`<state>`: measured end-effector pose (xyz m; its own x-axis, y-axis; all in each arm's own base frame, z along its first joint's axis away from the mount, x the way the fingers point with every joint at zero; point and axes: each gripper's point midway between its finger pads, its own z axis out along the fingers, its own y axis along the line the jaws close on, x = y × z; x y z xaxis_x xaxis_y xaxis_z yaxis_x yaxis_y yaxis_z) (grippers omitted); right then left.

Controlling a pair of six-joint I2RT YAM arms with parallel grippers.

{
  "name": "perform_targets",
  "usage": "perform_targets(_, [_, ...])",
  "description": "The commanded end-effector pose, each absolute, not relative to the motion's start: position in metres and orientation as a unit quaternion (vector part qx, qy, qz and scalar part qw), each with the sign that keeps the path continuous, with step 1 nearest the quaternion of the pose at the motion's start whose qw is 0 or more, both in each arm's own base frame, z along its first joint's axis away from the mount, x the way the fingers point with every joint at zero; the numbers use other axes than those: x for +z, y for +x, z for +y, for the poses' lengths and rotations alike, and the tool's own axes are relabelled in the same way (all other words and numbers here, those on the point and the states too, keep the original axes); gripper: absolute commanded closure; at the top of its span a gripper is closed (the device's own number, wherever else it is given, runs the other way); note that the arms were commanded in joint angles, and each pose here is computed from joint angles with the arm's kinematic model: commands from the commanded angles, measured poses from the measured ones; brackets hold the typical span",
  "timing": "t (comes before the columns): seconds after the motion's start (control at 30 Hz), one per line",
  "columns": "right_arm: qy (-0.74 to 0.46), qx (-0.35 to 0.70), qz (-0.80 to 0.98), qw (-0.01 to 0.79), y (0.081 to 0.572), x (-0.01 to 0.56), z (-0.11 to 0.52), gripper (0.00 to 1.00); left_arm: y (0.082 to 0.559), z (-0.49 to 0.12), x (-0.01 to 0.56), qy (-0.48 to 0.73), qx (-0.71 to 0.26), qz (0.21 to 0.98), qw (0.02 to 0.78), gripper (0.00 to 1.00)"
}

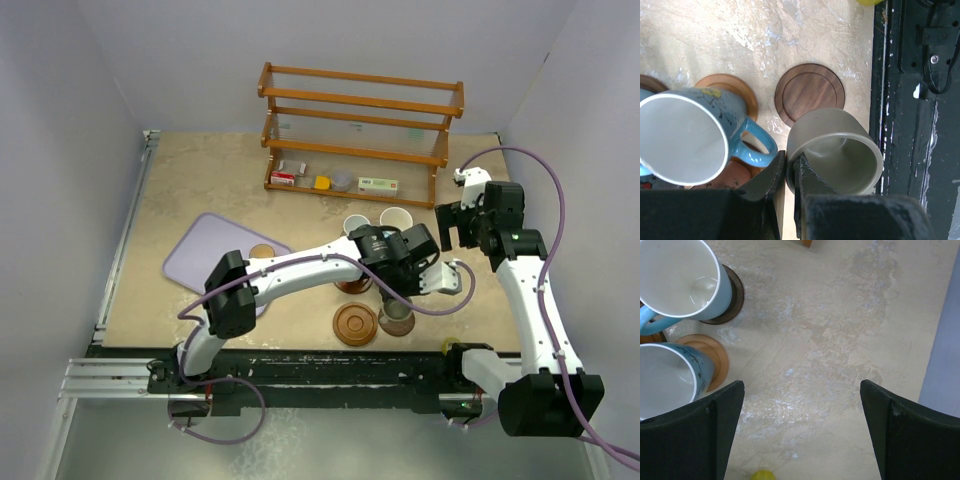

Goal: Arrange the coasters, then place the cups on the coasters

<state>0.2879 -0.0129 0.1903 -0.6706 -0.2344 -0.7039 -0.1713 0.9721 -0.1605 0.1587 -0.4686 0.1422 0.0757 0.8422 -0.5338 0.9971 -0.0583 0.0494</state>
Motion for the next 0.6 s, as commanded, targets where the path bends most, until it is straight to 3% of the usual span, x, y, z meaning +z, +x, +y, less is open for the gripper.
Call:
perform_targets(0.0, [-0.093, -0.054, 0.908, 0.406, 0.29, 0.203, -0.02, 0.0, 0.157, -0.498, 0.162, 0.685, -0.215, 0.652, 0.244, 0.97])
perform_targets(0.57, [-0.082, -0.057, 0.908, 0.407, 0.289, 0.204, -0.024, 0.0, 0.161, -0.511, 0.11, 0.697, -0.196, 0.658, 0.206, 0.97])
